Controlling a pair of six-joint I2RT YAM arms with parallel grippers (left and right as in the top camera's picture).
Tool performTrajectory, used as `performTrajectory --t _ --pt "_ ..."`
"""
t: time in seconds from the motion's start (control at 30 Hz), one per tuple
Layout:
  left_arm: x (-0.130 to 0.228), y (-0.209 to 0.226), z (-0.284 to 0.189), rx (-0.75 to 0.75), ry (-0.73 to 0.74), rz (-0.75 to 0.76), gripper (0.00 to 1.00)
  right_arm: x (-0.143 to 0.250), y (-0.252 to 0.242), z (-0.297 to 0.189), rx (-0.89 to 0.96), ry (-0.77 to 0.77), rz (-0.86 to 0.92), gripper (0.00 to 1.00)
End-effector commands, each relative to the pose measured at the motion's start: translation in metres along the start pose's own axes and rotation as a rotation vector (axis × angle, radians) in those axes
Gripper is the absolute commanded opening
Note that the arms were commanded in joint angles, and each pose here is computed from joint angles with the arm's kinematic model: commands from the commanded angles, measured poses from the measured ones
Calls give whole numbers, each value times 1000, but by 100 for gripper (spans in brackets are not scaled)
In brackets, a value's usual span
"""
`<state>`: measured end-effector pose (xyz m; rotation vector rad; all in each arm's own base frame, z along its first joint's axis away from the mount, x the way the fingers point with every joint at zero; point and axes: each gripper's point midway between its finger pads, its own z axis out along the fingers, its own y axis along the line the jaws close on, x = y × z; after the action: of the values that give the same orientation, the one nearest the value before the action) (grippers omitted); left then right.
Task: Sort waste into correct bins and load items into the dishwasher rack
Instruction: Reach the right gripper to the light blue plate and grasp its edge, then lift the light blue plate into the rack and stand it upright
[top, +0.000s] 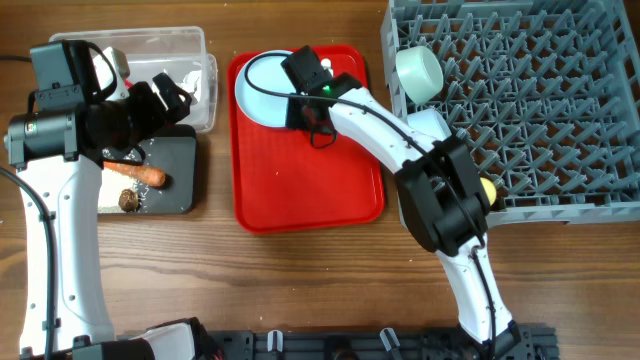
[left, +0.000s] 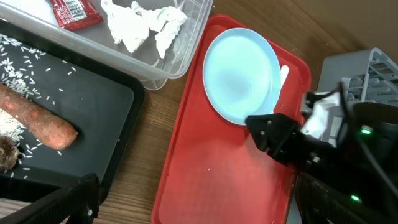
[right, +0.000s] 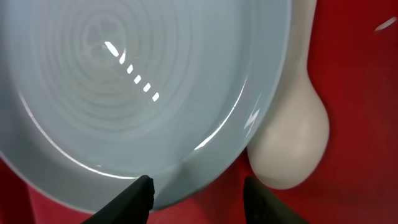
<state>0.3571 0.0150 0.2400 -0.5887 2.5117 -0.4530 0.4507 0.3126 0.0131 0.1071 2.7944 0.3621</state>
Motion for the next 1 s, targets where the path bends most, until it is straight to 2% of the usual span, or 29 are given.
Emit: performTrajectory --t 0.0,0.1,0.13,0.23,0.4,0.6,0.7,0.97 --pt "-4 2 0 -5 -9 -12 100 15 -11 24 26 45 29 47" --pt "-4 2 0 -5 -9 -12 100 16 -12 24 31 50 26 30" --pt "-4 2 0 -5 -9 -12 100 17 -14 24 36 56 22 17" --pt "-4 2 0 -6 -8 -12 100 26 -23 22 65 95 -34 4" --pt "-4 2 0 -6 -8 -11 100 33 -44 18 110 159 -30 4" --pt "-4 2 0 -5 -9 -12 100 17 -50 -20 59 171 -169 4" --pt "-4 2 0 -5 -9 -12 100 1 -50 -52 42 127 -248 4" --pt "-4 2 0 -5 -9 -11 100 -48 -66 -145 79 -75 -279 4"
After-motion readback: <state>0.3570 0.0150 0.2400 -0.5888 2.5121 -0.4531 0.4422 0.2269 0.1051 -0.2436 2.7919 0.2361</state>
